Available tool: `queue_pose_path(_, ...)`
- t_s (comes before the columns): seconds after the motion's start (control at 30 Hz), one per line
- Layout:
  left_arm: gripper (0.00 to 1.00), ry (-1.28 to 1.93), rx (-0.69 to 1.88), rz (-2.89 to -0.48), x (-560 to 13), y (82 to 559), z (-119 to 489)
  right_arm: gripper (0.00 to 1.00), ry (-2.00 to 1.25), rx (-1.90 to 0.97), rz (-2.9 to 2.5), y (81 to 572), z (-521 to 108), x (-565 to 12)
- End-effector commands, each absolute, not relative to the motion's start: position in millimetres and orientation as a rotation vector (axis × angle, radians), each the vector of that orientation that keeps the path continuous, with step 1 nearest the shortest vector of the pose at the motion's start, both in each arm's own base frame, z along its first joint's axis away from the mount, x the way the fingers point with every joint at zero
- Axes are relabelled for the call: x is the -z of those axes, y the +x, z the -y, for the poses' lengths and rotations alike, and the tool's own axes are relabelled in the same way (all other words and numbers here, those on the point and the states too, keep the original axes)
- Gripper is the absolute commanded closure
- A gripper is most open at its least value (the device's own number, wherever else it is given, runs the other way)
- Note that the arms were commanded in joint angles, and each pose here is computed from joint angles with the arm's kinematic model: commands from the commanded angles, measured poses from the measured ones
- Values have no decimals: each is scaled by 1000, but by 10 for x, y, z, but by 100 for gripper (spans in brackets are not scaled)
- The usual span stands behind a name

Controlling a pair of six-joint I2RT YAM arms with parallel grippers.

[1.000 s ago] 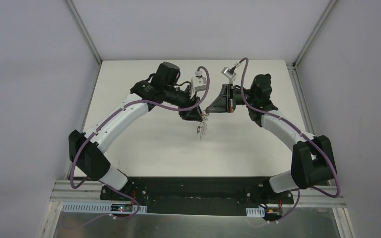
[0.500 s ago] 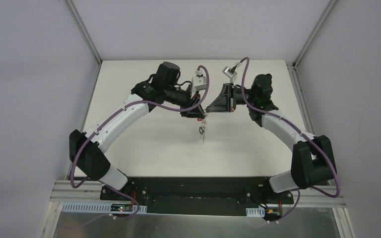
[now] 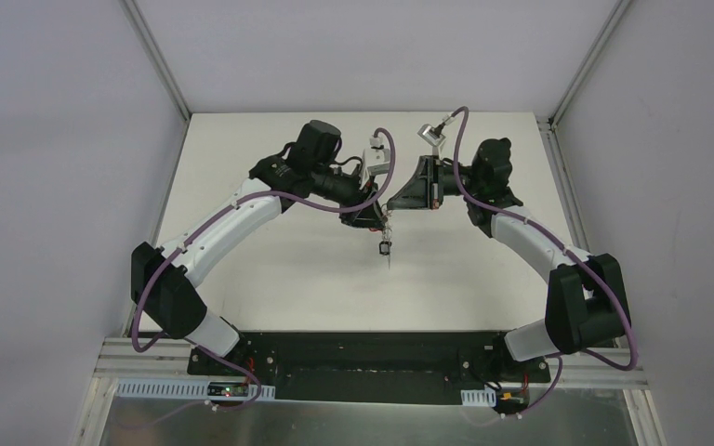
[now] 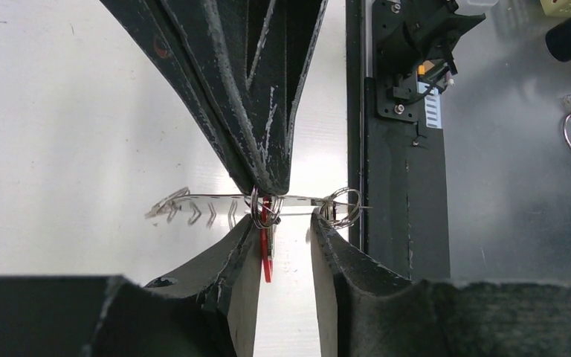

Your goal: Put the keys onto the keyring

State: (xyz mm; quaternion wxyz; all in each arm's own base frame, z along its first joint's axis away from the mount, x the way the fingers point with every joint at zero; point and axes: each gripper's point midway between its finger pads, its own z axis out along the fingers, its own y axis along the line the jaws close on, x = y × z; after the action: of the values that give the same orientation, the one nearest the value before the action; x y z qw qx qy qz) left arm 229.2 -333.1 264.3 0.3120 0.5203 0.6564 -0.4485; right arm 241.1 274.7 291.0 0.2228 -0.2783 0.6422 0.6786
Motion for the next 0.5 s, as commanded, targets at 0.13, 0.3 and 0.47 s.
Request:
queue_pose_path(0.13, 60, 1297, 1183, -1676, -2998, 2390, 3234, 100, -830, -1820, -1681, 2424, -2695, -3041)
queue_pose_path(0.3, 56, 1249, 1227, -1650, -3122, 2453, 3253, 100, -834, -1825, -1685, 2419, -2698, -3025)
queue_pose_path(0.47, 56, 1206, 1318, -1655, -3175, 2468, 3347, 100, -833, -1824, -1686, 2421, -2694, -3023)
